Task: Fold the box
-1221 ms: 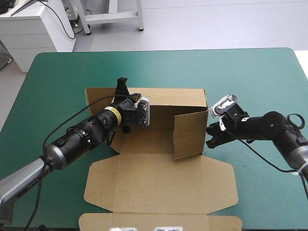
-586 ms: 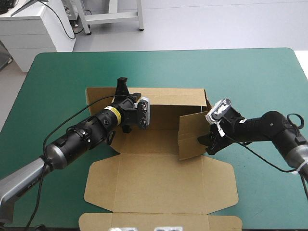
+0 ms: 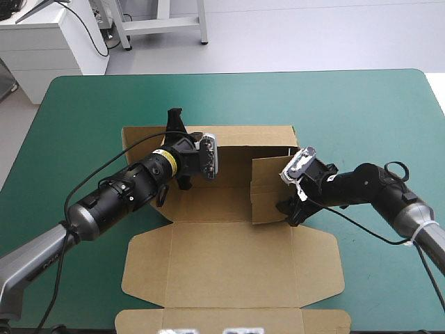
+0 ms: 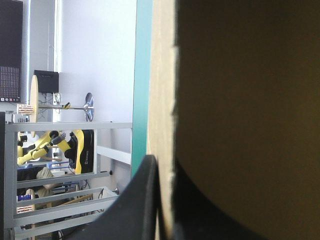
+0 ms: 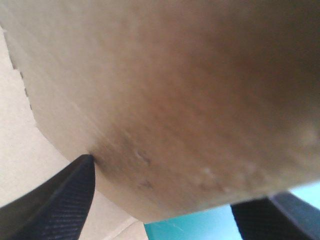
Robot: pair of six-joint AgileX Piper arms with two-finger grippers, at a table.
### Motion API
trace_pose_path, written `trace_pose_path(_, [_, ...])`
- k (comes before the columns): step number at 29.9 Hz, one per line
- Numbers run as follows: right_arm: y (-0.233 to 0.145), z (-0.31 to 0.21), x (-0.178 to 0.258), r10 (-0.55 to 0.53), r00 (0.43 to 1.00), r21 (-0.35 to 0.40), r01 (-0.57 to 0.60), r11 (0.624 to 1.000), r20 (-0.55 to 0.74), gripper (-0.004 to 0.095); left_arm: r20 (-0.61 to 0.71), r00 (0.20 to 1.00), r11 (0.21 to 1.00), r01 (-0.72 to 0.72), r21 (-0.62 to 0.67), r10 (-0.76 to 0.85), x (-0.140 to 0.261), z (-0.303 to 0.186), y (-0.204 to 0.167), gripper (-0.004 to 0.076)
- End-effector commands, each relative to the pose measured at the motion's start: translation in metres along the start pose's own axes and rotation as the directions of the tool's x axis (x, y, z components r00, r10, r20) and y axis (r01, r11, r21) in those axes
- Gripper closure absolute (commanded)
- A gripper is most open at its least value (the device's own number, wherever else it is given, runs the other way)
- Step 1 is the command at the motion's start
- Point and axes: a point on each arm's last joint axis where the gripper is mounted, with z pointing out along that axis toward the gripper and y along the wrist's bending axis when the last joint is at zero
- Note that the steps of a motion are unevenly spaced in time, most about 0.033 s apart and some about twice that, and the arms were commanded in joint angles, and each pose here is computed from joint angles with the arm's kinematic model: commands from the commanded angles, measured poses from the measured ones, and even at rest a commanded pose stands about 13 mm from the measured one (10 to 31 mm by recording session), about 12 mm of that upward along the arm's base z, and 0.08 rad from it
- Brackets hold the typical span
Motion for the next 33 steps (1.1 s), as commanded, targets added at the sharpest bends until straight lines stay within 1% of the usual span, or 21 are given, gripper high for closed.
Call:
trace_pose_path(1, [-0.003, -0.012, -0.011, -0.008, 0.999, 0.053, 0.005, 0.999, 0.050, 0.0225, 0.067, 0.998, 0.999, -0.005, -0.037, 0.007, -0.019, -0.017, 0.008, 0.0731])
trace_pose_path(4, [-0.003, -0.012, -0.012, -0.008, 0.999, 0.054, 0.005, 0.999, 0.051, 0.0226, 0.106, 0.994, 0.999, -0.032, -0.017, 0.034, -0.036, -0.023, 0.001, 0.0731])
trace_pose_path(6, [-0.003, -0.012, -0.012, -0.005, 0.999, 0.054, 0.003, 0.999, 0.051, 0.0226, 0.107, 0.993, 0.999, -0.049, -0.002, 0.049, -0.041, -0.026, -0.002, 0.0731])
trace_pose_path(11, [-0.003, -0.012, -0.011, -0.005, 0.999, 0.057, 0.003, 0.998, 0.043, 0.0235, 0.062, 0.997, 0.998, -0.055, 0.031, 0.053, -0.038, -0.026, -0.006, 0.0731])
trace_pose_path(16, [-0.004, -0.012, -0.009, -0.029, 0.999, 0.071, 0.028, 0.997, 0.018, 0.0235, 0.057, 0.997, 0.998, -0.054, 0.039, 0.051, -0.037, -0.025, -0.008, 0.0731])
trace_pose_path(21, [-0.004, -0.012, -0.008, 0.004, 1.000, 0.070, -0.004, 0.998, 0.009, 0.0235, 0.051, 0.993, 0.988, -0.113, 0.107, 0.108, -0.035, -0.023, -0.033, 0.0731])
trace_pose_path(23, [-0.004, -0.011, -0.008, 0.014, 1.000, 0.063, -0.015, 0.998, 0.013, 0.0235, 0.072, 0.993, 0.988, -0.100, 0.117, 0.092, -0.037, -0.022, -0.040, 0.0731])
trace_pose_path(26, [-0.005, -0.004, -0.005, 0.023, 1.000, 0.043, -0.022, 0.999, -0.013, 0.0237, 0.104, 0.993, 0.993, -0.058, 0.104, 0.048, -0.040, -0.022, -0.040, 0.0731])
trace_pose_path(28, [-0.005, 0.002, -0.003, 0.040, 0.998, 0.014, -0.040, 0.999, -0.038, 0.0268, 0.112, 0.993, 0.994, -0.058, 0.095, 0.047, -0.041, -0.023, -0.038, 0.0731])
trace_pose_path(29, [-0.005, 0.006, -0.001, 0.051, 0.997, -0.002, -0.052, 0.999, -0.051, 0.0307, 0.115, 0.992, 0.994, -0.059, 0.092, 0.048, -0.041, -0.023, -0.038, 0.0731])
trace_pose_path(31, [-0.004, 0.011, 0.000, 0.062, 0.996, -0.027, -0.064, 0.998, -0.064, 0.0395, 0.110, 0.992, 0.994, -0.064, 0.091, 0.054, -0.041, -0.023, -0.038, 0.0731])
trace_pose_path(33, [-0.004, 0.011, 0.000, 0.049, 0.996, -0.040, -0.052, 0.998, -0.069, 0.0513, 0.097, 0.993, 0.993, -0.082, 0.085, 0.074, -0.039, -0.023, -0.037, 0.0731])
